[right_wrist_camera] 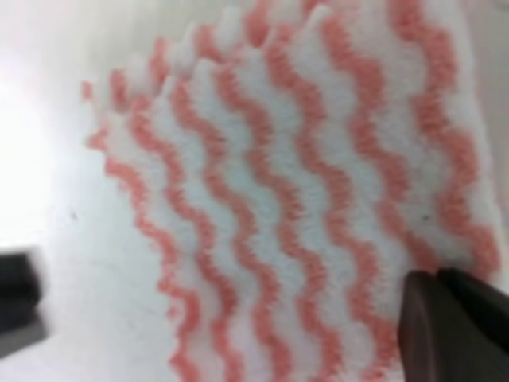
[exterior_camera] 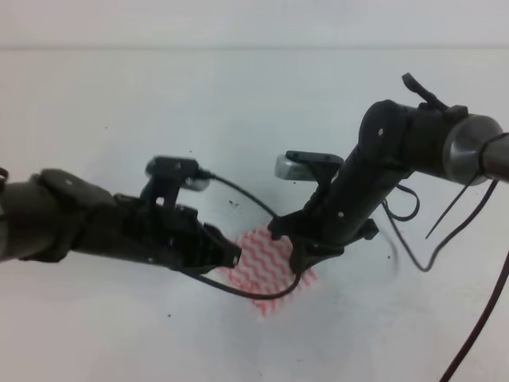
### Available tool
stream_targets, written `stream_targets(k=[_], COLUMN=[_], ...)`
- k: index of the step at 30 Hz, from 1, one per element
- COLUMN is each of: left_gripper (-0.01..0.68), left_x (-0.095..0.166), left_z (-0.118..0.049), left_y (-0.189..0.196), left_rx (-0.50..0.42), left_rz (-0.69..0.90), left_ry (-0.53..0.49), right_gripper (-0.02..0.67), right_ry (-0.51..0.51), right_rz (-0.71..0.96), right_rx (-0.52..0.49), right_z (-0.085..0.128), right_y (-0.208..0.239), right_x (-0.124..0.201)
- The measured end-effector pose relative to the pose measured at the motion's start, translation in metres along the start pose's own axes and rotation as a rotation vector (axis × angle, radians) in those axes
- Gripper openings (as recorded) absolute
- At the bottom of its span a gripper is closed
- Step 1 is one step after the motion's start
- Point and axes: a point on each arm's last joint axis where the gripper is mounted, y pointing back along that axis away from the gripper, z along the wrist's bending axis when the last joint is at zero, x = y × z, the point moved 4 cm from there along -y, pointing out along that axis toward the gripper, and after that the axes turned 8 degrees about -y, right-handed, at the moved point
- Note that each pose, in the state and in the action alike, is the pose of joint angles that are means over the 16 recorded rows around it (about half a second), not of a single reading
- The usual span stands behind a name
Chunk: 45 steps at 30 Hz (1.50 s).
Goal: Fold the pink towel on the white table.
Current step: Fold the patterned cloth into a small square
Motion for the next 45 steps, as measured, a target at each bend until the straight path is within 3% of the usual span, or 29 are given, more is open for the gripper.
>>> stream_targets(k=[9,27,38,45], left_gripper=[-0.003,-0.003,-0.003,-0.004], left_x=[-0.010,0.006,-0.018,-0.031], left_z=[-0.012,-0.018,-0.014,-0.002], left_y=[-0.003,-0.031,-0.015,-0.019], left_rx=[0.028,0.090,-0.003,-0.060], left_rz=[-0.047,0.038,-0.053,-0.103], left_ry=[-0.025,-0.035,-0.065,-0.044], right_gripper=[-0.018,-0.018,-0.018,-0.018], right_ry=[-0.001,0.002,0.014,0.014], right_rz=[-0.002,-0.017,-0.162,-0.275], right_rx=[0.001,0.000,0.030,0.075], right_z=[-0.001,0.000,0.007,0.008], right_y=[0.000,0.001,0.048,0.094], right_x=[-0.001,-0.002,-0.006,-0.001])
